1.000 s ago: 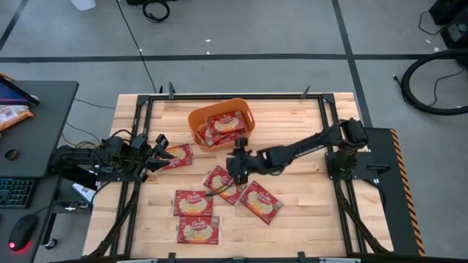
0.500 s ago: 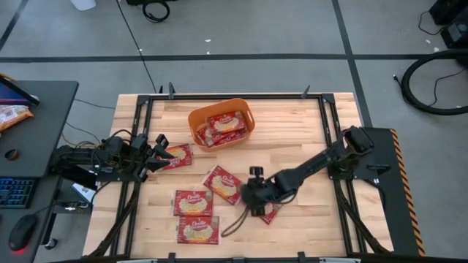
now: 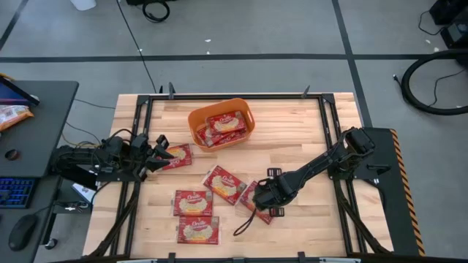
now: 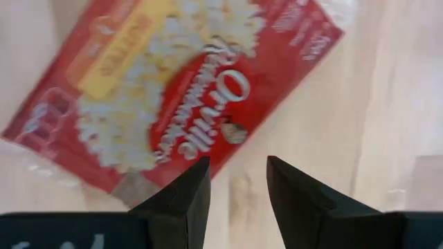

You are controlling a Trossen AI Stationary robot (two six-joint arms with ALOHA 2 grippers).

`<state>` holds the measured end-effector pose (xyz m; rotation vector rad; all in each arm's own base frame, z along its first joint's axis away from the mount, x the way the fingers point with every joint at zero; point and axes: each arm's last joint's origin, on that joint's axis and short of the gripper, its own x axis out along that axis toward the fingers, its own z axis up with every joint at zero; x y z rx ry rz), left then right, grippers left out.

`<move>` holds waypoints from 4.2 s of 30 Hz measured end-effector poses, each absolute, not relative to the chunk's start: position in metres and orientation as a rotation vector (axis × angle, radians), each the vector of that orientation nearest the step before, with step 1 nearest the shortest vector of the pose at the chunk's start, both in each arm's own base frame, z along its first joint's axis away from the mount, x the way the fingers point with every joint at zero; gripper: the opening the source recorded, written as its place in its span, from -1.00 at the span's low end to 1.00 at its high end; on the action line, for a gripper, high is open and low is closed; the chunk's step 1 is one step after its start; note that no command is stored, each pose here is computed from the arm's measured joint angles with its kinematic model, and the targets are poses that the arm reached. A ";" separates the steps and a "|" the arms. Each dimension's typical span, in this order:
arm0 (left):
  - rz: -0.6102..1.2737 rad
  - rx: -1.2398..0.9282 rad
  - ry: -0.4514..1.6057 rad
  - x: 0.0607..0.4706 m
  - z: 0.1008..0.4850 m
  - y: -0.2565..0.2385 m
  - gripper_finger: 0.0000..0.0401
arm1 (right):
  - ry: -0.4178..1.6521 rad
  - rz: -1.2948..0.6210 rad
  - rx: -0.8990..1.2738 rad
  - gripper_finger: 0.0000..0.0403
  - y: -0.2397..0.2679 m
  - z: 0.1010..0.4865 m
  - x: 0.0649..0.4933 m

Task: Sort popcorn bags into baskets
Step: Put the popcorn bag into the orange bin

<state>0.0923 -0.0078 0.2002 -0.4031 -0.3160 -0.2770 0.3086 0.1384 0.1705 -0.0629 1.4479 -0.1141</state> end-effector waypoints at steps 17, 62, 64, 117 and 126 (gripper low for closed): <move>-0.302 -0.557 -0.291 0.092 0.200 -0.008 -0.42 | 1.480 -0.029 -0.197 -0.27 0.129 0.145 0.320; -0.307 -0.582 -0.290 0.092 0.200 -0.008 -0.42 | 1.654 -0.346 -0.635 -0.27 0.100 0.137 0.287; -0.307 -0.582 -0.291 0.092 0.200 -0.008 -0.42 | 1.636 -0.330 -0.641 -0.27 0.104 0.139 0.289; -0.307 -0.581 -0.291 0.092 0.200 -0.008 -0.42 | 1.576 -0.239 -0.735 -0.99 0.095 0.168 0.320; -0.307 -0.581 -0.291 0.092 0.200 -0.008 -0.42 | 1.531 -0.270 -0.759 -0.99 0.093 0.200 0.335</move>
